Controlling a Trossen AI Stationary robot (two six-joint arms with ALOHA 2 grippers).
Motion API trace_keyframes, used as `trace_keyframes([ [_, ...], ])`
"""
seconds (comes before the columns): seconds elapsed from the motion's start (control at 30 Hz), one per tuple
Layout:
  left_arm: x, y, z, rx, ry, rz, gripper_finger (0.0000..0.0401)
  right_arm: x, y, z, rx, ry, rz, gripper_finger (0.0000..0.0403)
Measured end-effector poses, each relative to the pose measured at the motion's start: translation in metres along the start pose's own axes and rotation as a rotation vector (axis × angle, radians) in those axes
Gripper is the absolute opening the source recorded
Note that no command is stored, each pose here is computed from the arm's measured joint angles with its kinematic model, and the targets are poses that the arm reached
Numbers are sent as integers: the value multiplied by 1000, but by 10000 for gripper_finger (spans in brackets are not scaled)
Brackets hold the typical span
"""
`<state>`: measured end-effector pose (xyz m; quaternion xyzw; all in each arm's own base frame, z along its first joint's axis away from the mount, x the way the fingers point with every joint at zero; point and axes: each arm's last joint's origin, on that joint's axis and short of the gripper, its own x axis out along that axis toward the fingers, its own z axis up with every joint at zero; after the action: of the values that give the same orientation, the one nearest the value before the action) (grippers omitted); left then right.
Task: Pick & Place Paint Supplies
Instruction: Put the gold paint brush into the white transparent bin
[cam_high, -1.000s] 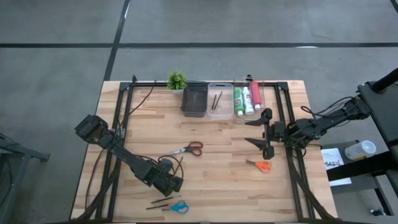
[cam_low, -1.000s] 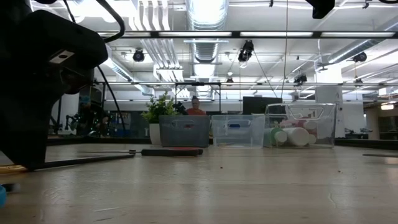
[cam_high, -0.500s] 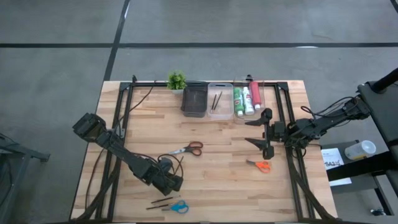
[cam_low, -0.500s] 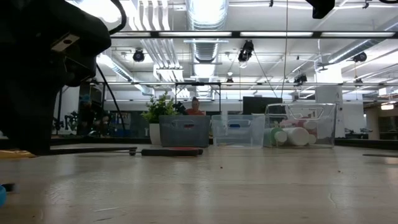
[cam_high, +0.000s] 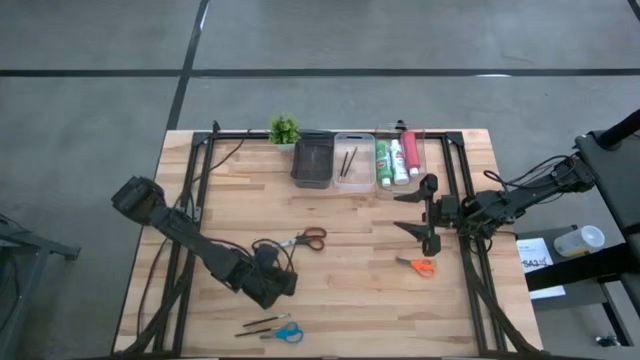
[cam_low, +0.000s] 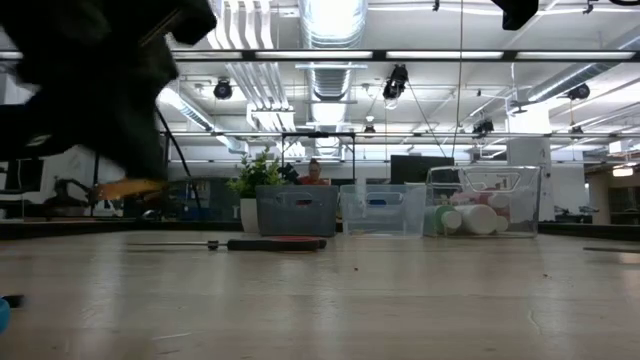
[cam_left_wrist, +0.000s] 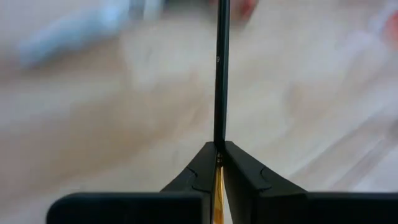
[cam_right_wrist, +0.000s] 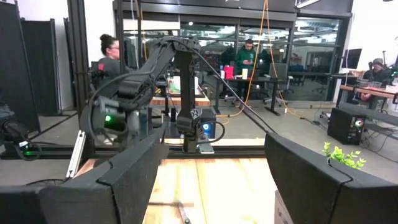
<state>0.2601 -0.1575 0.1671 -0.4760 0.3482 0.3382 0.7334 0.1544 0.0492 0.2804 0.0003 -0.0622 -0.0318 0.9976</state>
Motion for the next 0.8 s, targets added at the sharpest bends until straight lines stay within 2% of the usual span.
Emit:
trace_keyframes([
  [0.13,-8,-6,15,-13,-259,-87,26,0,0,0,0,0,0,288],
  [0.33,0,-15,45,-38,-453,-115,26,0,0,0,1,0,0,288],
  [0.43,7,-22,65,-24,-500,-120,26,0,0,0,0,0,0,288],
  [0.6,17,-35,106,84,-536,-140,26,0,0,0,0,0,0,288],
  [0.8,26,-44,166,187,-492,-276,26,0,0,0,0,0,0,288],
])
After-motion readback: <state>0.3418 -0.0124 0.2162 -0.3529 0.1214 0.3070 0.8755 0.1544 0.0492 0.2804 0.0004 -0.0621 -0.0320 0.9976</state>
